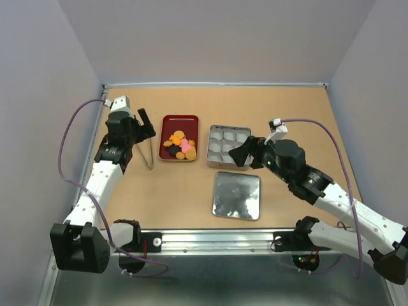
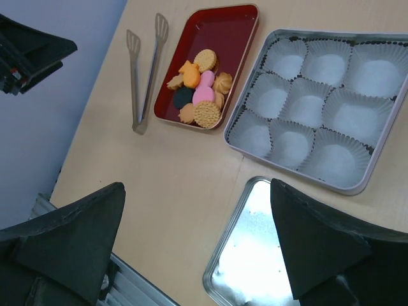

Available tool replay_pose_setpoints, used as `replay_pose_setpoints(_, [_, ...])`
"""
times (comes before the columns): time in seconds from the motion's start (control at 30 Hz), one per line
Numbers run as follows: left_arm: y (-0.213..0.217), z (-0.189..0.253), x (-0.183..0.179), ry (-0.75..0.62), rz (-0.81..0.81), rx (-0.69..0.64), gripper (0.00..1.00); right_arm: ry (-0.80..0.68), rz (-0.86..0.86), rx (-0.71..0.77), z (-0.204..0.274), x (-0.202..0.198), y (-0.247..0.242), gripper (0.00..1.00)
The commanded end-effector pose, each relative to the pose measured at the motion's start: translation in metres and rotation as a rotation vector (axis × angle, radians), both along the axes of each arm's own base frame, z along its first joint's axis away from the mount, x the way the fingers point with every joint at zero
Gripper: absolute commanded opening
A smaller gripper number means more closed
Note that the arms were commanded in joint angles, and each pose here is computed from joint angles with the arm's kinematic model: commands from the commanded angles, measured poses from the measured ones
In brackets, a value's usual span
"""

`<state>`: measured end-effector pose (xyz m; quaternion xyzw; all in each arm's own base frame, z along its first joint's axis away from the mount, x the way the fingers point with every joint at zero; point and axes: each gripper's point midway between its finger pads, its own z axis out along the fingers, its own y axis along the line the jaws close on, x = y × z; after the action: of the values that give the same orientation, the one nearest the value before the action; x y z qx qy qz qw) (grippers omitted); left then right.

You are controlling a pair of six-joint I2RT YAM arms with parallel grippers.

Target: Pack the cookies

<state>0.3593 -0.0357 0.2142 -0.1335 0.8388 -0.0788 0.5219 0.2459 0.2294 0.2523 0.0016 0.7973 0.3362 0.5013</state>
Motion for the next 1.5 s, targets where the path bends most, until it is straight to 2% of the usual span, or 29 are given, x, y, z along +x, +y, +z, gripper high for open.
replay_pose_setpoints(0.0, [0.014, -0.02, -0.007, 0.038, 0.056, 0.048, 0.99, -0.027, -0.001, 0.011, 0.001, 0.004, 0.003, 1.0])
replay_pose_setpoints(0.17, [0.029, -0.047, -0.005, 0.151, 0.136, 0.102, 0.99, -0.024, 0.01, 0.025, 0.002, 0.001, 0.004, 1.0])
replay_pose_setpoints(0.3, [0.029, -0.076, -0.001, 0.254, 0.142, 0.114, 0.98, -0.029, 0.066, 0.015, 0.001, -0.005, 0.009, 1.0])
replay_pose_setpoints(0.4, [0.028, -0.083, 0.007, 0.273, 0.133, 0.121, 0.98, -0.032, 0.134, 0.017, 0.001, -0.014, 0.015, 1.0])
replay_pose_setpoints(0.63, [0.027, -0.112, 0.02, 0.359, 0.16, 0.116, 0.98, -0.031, 0.159, -0.011, -0.007, -0.016, 0.017, 1.0])
replay_pose_setpoints(0.87, [0.029, -0.135, 0.033, 0.412, 0.184, 0.129, 0.97, -0.041, 0.146, -0.017, -0.007, -0.016, 0.013, 1.0])
replay_pose_setpoints(1.17, [0.029, -0.171, 0.034, 0.502, 0.202, 0.132, 0.94, -0.039, 0.15, -0.039, -0.014, -0.016, 0.013, 1.0])
replay_pose_setpoints(1.3, [0.03, -0.178, 0.035, 0.516, 0.213, 0.131, 0.84, -0.038, 0.16, -0.048, -0.015, -0.014, 0.015, 1.0])
replay_pose_setpoints(1.33, [0.029, -0.181, 0.035, 0.525, 0.213, 0.131, 0.75, -0.038, 0.167, -0.05, -0.014, -0.015, 0.016, 1.0])
replay_pose_setpoints(1.4, [0.028, -0.184, 0.036, 0.528, 0.21, 0.125, 0.67, -0.04, 0.183, -0.055, -0.014, -0.015, 0.019, 1.0])
replay_pose_setpoints(1.43, [0.027, -0.185, 0.037, 0.527, 0.209, 0.122, 0.54, -0.039, 0.189, -0.06, -0.015, -0.015, 0.02, 1.0])
replay_pose_setpoints(1.47, [0.027, -0.186, 0.037, 0.529, 0.206, 0.119, 0.5, -0.043, 0.193, -0.061, -0.013, -0.015, 0.021, 1.0])
